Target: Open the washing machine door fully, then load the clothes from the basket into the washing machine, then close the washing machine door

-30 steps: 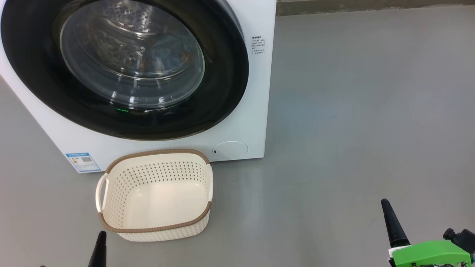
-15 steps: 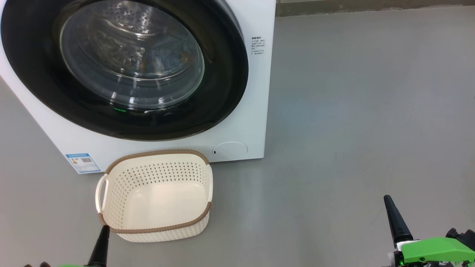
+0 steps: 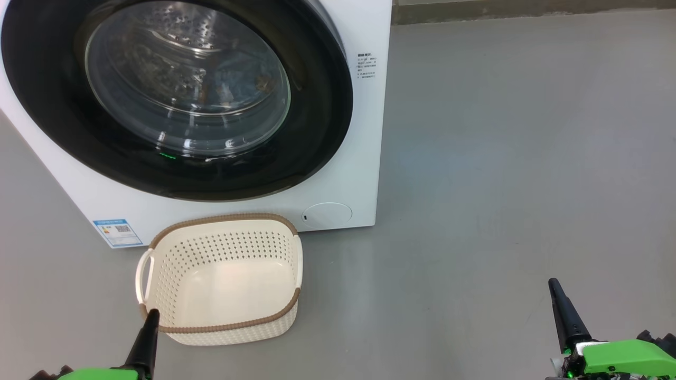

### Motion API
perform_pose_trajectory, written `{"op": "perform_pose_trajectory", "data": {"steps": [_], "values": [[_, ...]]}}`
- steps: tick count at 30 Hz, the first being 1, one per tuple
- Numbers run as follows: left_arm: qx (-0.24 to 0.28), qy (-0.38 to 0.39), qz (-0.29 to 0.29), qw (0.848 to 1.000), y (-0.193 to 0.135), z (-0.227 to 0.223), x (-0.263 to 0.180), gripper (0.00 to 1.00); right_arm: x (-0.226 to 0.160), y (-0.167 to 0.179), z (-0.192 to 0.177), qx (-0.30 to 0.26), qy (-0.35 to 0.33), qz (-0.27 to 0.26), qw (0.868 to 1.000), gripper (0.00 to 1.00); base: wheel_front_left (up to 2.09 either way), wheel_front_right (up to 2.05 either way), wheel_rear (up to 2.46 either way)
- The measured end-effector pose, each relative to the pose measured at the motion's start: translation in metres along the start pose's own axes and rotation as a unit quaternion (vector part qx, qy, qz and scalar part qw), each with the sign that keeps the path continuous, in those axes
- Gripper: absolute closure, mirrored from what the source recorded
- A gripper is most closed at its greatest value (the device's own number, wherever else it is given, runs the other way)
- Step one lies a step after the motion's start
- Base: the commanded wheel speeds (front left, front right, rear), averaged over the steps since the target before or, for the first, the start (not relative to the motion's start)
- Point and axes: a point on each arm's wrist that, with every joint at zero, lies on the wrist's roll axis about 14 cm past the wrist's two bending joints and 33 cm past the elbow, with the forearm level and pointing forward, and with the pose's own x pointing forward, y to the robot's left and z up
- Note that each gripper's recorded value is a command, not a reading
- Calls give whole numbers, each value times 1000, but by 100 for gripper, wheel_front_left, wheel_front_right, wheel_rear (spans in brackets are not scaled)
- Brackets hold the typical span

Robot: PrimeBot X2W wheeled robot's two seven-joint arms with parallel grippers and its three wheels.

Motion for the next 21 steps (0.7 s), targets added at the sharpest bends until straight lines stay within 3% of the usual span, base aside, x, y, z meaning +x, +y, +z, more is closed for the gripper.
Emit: {"op": "perform_pose_trajectory", "data": {"steps": [12,21], "values": [[-65,8,-9,998,-3,-1,4,100,4,8,4,66,0,14,998,100,0,0,0],[-68,10,-14,998,-7,-1,7,100,4,8,4,73,1,14,997,100,0,0,0]]}}
